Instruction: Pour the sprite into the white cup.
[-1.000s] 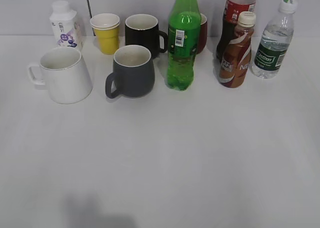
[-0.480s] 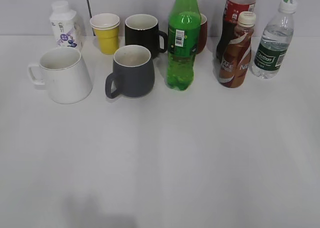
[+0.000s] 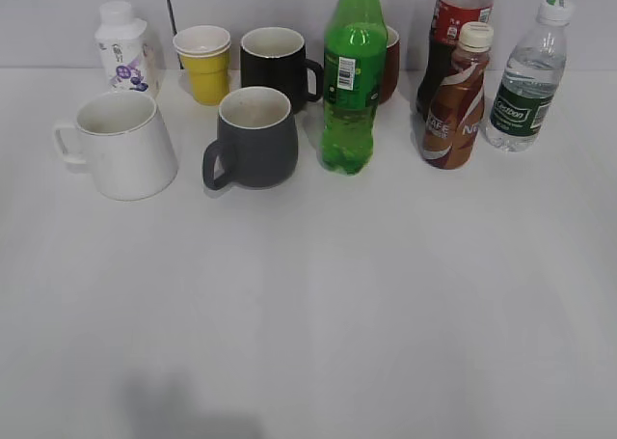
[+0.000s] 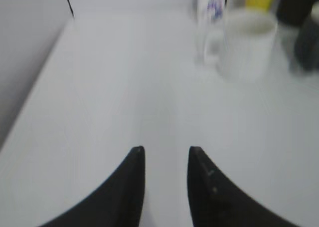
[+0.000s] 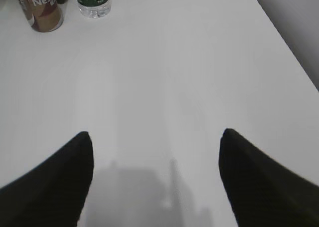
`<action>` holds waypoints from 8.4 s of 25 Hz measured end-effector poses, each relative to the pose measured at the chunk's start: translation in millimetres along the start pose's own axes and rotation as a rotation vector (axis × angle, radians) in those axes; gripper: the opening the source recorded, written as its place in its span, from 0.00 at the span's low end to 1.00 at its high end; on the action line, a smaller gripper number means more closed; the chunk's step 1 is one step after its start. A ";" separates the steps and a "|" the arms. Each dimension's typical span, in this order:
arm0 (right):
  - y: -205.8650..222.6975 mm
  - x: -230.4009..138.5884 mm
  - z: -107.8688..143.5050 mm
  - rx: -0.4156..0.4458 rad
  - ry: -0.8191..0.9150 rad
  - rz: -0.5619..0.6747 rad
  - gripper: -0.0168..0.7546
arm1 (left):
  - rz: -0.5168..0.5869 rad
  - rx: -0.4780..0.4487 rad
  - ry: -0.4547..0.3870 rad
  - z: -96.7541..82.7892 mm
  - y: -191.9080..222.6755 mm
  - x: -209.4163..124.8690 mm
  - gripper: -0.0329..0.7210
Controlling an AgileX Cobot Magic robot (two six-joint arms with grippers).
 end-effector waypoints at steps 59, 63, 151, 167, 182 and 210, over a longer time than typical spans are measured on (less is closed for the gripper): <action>0.0 -0.6 1.7 0.017 0.011 0.006 0.78 | -0.260 -0.263 0.116 -65.0 376.9 -0.8 0.11; -3.8 11.4 10.6 0.099 0.022 -0.066 0.78 | -0.254 -0.262 0.142 -62.6 370.0 8.7 0.10; 252.5 73.5 288.7 0.775 -1.607 -0.670 0.56 | -0.327 -0.605 0.331 -145.1 200.7 82.3 0.10; 251.3 87.7 290.8 0.588 -1.781 -0.893 0.56 | -0.324 -0.603 0.333 -144.4 199.9 82.4 0.10; 252.3 87.5 290.0 0.626 -1.664 -0.821 0.56 | -0.321 -0.602 0.334 -144.3 200.0 82.1 0.10; 252.4 60.2 276.4 0.879 -0.290 -0.046 0.56 | -0.478 -0.260 0.040 -71.1 286.1 70.6 0.10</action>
Point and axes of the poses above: a point on each arm's last joint axis where the gripper is mounted, y pointing out along that axis toward the gripper, z along the wrist's bending axis when the last joint is at zero, x = y × z, the point moved 1 cm from there along y, pointing out along that axis toward the gripper, and after that the axes turned 10 degrees about y, right-handed, at the moved point
